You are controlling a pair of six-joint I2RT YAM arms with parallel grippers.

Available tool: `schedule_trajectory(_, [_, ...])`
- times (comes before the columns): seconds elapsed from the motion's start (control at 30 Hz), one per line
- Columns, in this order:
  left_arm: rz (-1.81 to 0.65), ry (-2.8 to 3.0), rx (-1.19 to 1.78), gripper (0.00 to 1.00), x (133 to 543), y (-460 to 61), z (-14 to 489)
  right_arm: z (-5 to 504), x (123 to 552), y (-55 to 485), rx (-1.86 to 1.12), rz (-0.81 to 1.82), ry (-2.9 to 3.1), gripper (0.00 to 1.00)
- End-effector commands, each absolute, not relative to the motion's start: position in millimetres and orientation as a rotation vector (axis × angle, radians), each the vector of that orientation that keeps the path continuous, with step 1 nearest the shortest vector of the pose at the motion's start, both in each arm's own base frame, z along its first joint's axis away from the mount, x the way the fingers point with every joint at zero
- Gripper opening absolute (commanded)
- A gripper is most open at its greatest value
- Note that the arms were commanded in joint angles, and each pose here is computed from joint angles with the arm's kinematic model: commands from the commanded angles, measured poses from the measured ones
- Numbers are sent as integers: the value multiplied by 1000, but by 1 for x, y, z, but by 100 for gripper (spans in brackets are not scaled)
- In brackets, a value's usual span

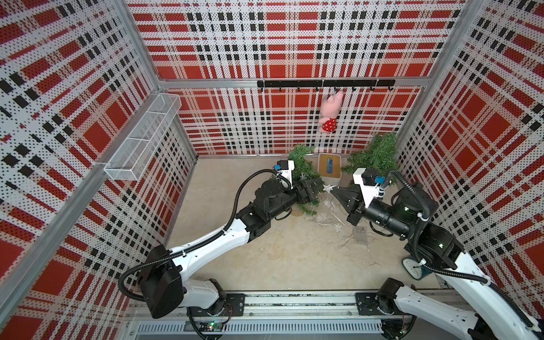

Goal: Wrap string light around the christmas tree
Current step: Wrap the light string around the Christmas tree.

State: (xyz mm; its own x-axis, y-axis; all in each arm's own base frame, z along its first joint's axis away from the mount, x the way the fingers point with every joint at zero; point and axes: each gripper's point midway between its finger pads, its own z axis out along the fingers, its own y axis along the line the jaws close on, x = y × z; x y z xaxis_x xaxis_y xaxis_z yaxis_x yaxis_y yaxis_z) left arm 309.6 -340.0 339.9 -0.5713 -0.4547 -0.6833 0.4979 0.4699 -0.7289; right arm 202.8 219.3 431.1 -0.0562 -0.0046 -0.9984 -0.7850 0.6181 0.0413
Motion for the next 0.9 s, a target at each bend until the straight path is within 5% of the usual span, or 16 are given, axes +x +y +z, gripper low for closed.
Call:
schedule_trajectory(0.0, [-1245, 1778, -59, 74, 311, -327, 336, 440, 193, 218, -693, 774, 1447, 0])
schedule_trajectory(0.3, [-1496, 1743, -76, 57, 304, -364, 321, 434, 189, 218, -692, 805, 1434, 0])
schedule_trajectory(0.47, [-1551, 1615, -95, 3, 311, -339, 344, 435, 170, 215, -679, 919, 1374, 0])
schedule_trajectory(0.5, [-1511, 1599, -112, 0, 317, -329, 346, 437, 160, 219, -704, 979, 1338, 0])
schedule_trajectory(0.67, [-1310, 1574, -116, 0, 336, -303, 359, 420, 150, 238, -763, 1147, 1353, 0])
schedule_trajectory(0.87, [-1293, 1555, -104, 0, 333, -256, 390, 313, 275, 116, -81, 433, 1900, 0])
